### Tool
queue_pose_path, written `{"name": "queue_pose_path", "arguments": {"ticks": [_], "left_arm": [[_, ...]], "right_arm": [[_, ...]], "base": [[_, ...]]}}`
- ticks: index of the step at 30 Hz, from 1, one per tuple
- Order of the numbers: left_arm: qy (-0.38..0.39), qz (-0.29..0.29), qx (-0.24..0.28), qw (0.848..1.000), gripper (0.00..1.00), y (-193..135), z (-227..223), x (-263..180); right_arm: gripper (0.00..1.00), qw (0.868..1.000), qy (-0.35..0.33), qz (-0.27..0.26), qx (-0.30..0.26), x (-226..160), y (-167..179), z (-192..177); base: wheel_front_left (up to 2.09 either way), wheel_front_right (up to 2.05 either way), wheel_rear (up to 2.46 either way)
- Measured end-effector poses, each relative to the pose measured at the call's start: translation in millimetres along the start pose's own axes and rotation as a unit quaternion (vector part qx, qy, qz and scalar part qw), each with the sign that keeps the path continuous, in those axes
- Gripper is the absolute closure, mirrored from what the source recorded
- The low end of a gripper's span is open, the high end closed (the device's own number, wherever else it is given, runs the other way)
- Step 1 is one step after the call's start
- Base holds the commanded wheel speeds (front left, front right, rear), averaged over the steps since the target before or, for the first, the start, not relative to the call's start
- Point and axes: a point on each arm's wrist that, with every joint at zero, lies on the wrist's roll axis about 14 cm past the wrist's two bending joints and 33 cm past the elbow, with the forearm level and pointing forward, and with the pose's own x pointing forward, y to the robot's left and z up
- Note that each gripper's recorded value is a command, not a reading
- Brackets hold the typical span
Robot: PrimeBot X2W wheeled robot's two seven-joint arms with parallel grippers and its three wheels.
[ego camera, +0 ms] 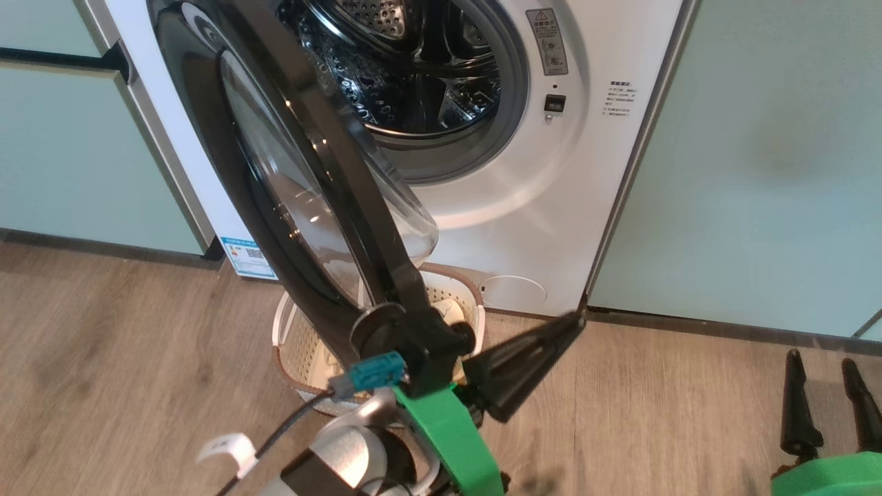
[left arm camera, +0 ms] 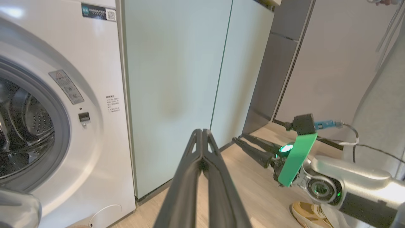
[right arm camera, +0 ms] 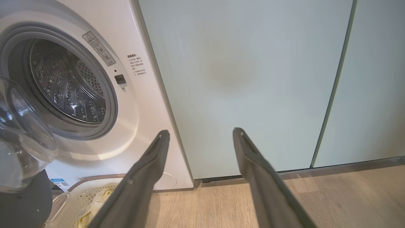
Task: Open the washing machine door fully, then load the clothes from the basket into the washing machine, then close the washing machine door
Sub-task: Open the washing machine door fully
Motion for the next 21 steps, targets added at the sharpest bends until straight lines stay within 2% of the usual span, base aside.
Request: {"name": "queue_pose_path", "arguments": {"ticks": [10, 21], "left_arm": [[0.067, -0.005, 0.029, 0.997, 1.00, 4.2, -50.7, -9.6], [0.095, 0.069, 0.018, 0.993, 1.00, 42.6, -90.5, -24.3]], "right_arm": [[0.00, 1.000, 0.004, -0.002, -0.001, 0.4, -1.7, -2.3], [0.00, 1.000, 0.007, 0.003, -0.001, 1.0, 1.3, -4.3]], "base": [[0.00, 0.00, 0.00], [0.00, 0.00, 0.00]]}}
